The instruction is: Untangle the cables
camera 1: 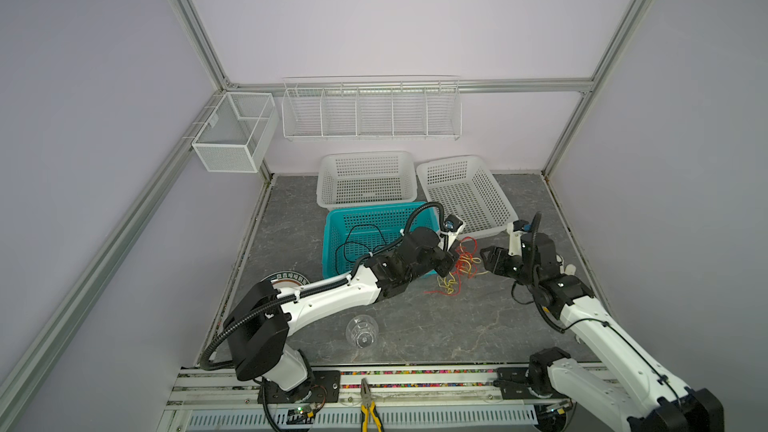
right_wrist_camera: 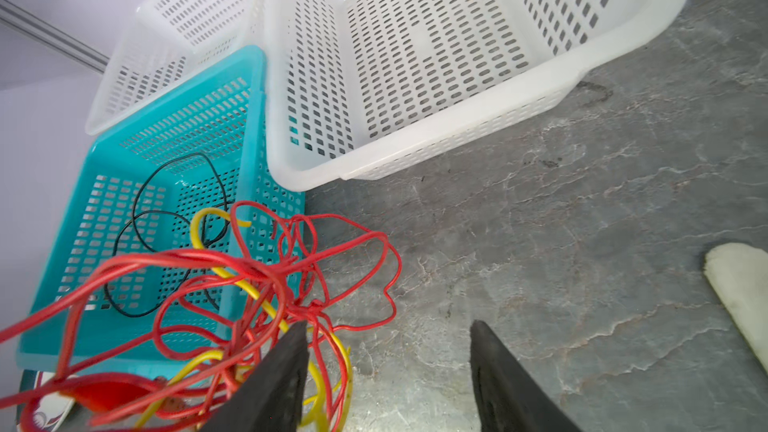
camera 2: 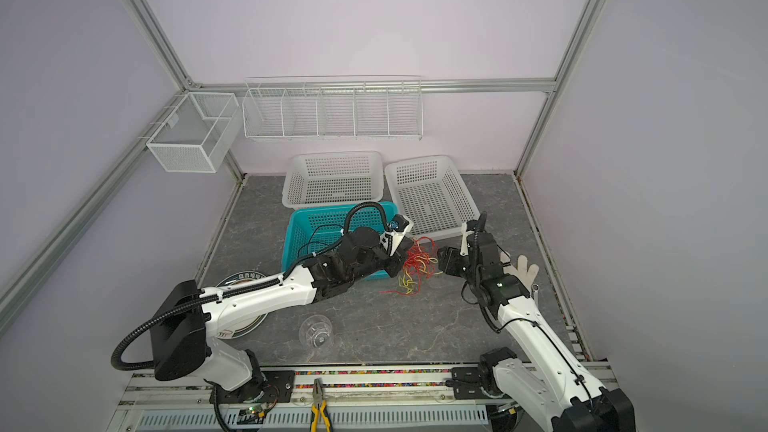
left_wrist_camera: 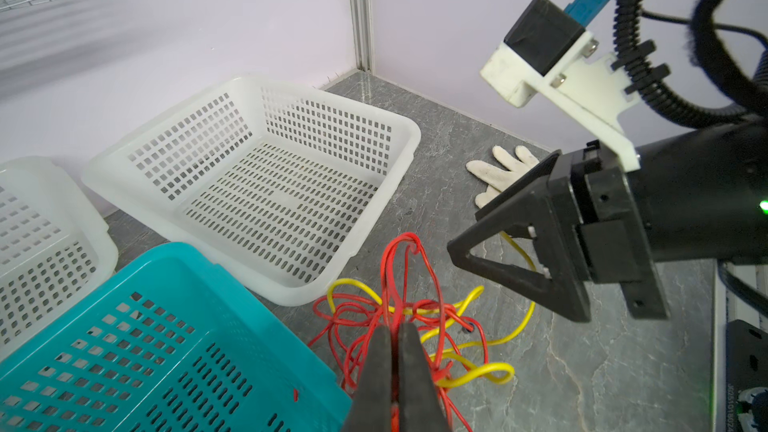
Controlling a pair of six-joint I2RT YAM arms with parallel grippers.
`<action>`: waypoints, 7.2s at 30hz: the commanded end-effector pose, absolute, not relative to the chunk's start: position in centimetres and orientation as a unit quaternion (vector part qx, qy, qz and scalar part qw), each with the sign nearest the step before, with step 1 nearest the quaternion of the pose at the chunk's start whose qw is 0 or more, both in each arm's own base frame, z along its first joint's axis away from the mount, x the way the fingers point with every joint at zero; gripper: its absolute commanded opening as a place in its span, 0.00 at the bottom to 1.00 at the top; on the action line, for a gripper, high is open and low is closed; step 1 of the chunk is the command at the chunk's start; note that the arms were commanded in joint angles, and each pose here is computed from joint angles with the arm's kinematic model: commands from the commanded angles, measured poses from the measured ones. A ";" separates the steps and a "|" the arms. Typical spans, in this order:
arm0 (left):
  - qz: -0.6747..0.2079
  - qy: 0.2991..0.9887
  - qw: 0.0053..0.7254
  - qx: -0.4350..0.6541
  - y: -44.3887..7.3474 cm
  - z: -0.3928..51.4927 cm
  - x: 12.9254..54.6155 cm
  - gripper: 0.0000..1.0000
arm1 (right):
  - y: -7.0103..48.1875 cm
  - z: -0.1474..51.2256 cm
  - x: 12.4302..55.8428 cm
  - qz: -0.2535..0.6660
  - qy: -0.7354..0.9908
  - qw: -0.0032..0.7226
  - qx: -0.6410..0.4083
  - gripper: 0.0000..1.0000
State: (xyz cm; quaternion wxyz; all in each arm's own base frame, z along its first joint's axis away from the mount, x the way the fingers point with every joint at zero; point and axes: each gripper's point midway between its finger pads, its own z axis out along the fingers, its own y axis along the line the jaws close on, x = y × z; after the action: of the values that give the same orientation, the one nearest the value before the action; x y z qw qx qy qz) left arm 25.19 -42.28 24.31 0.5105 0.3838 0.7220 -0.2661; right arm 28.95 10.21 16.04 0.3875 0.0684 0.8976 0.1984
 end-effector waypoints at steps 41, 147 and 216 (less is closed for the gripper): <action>-0.301 0.691 0.524 0.398 -44.0 26.0 24.4 0.00 | 14.1 18.2 29.0 0.297 0.865 0.400 0.066 0.45; -0.244 0.716 0.537 0.374 -43.4 24.4 26.1 0.00 | 8.3 19.0 26.2 0.149 0.892 0.427 -0.013 0.39; -0.241 0.705 0.533 0.400 -43.5 23.9 25.5 0.00 | 17.2 15.1 29.5 0.281 0.876 0.352 -0.172 0.58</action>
State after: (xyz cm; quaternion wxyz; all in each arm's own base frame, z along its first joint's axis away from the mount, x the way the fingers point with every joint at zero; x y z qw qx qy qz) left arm 25.72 -43.08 21.14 0.5081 0.4042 0.7276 -0.2215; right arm 30.42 17.18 14.93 0.3471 -0.1508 0.8808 0.2844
